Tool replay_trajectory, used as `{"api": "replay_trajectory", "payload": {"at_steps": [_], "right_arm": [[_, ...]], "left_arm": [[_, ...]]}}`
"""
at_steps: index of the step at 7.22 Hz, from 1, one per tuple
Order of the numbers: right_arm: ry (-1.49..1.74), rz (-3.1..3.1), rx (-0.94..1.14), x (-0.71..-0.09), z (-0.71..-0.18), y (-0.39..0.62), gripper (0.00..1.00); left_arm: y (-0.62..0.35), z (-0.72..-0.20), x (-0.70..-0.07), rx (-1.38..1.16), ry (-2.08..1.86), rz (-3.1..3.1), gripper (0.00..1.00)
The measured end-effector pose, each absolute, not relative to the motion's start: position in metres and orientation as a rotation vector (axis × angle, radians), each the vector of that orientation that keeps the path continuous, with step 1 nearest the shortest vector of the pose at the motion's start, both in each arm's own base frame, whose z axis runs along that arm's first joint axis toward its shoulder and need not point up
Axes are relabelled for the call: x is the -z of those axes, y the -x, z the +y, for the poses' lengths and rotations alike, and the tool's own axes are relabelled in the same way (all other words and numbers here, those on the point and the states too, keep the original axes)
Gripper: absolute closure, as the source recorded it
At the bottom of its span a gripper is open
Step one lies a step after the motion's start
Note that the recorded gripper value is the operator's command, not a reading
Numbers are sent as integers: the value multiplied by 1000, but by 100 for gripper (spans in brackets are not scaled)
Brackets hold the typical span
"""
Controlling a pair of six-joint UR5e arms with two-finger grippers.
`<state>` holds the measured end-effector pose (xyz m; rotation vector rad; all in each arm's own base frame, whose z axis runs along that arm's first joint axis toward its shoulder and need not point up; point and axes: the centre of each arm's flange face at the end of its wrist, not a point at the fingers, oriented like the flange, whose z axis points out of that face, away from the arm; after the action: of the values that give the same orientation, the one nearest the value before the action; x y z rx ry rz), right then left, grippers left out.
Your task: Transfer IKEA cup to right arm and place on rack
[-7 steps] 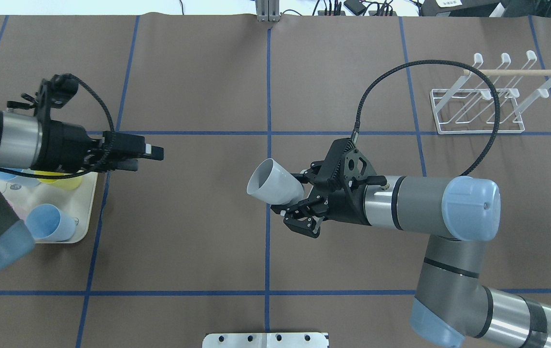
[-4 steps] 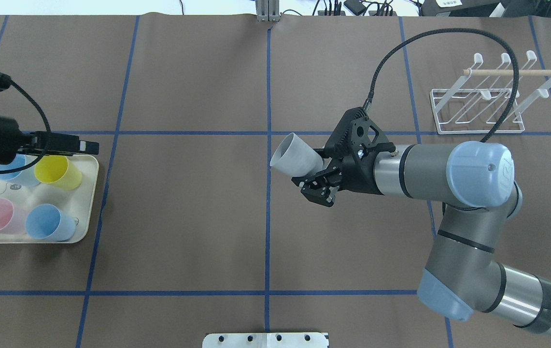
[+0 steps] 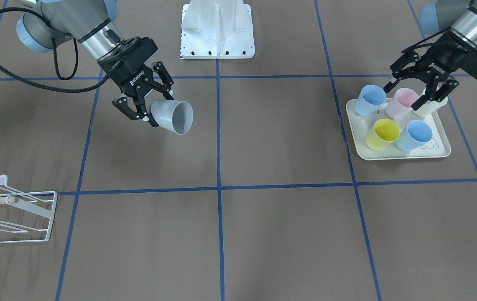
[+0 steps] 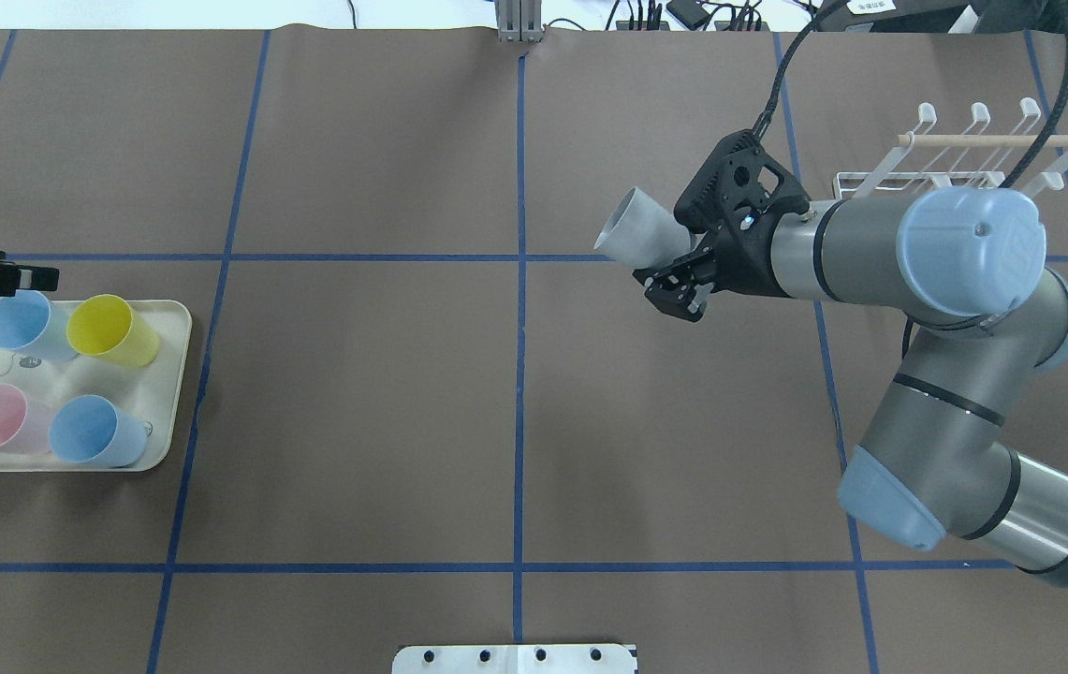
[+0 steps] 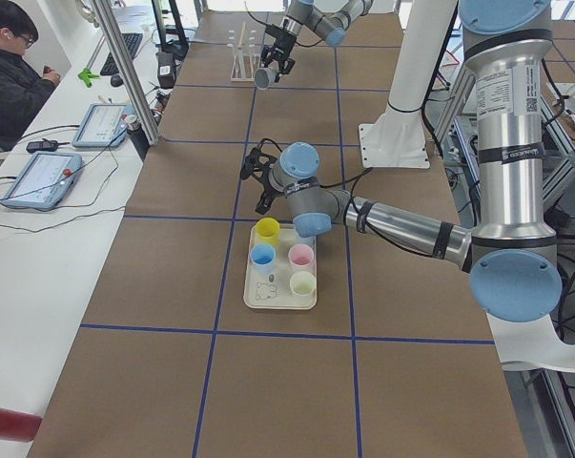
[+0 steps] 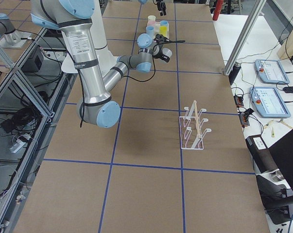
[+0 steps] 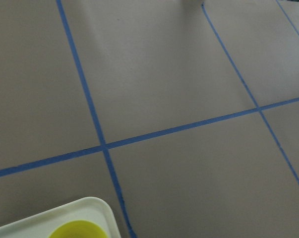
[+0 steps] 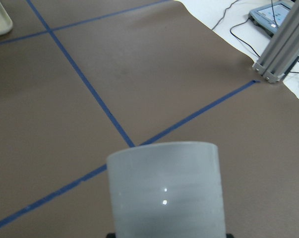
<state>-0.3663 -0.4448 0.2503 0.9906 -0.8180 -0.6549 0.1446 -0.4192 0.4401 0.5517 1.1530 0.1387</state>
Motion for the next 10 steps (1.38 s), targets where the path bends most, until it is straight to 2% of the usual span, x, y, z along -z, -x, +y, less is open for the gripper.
{"api": "replay_trajectory", "payload": {"at_steps": [2, 4, 10], "right_arm": [[-933, -661, 673, -264, -465, 321, 100], [-919, -416, 779, -303, -484, 252, 100], [-805, 209, 1393, -387, -523, 137, 100]], "left_arm": [[-141, -418, -444, -146, -556, 1142, 0], [-141, -417, -448, -145, -550, 1138, 0], [-144, -417, -452, -149, -540, 1138, 0]]}}
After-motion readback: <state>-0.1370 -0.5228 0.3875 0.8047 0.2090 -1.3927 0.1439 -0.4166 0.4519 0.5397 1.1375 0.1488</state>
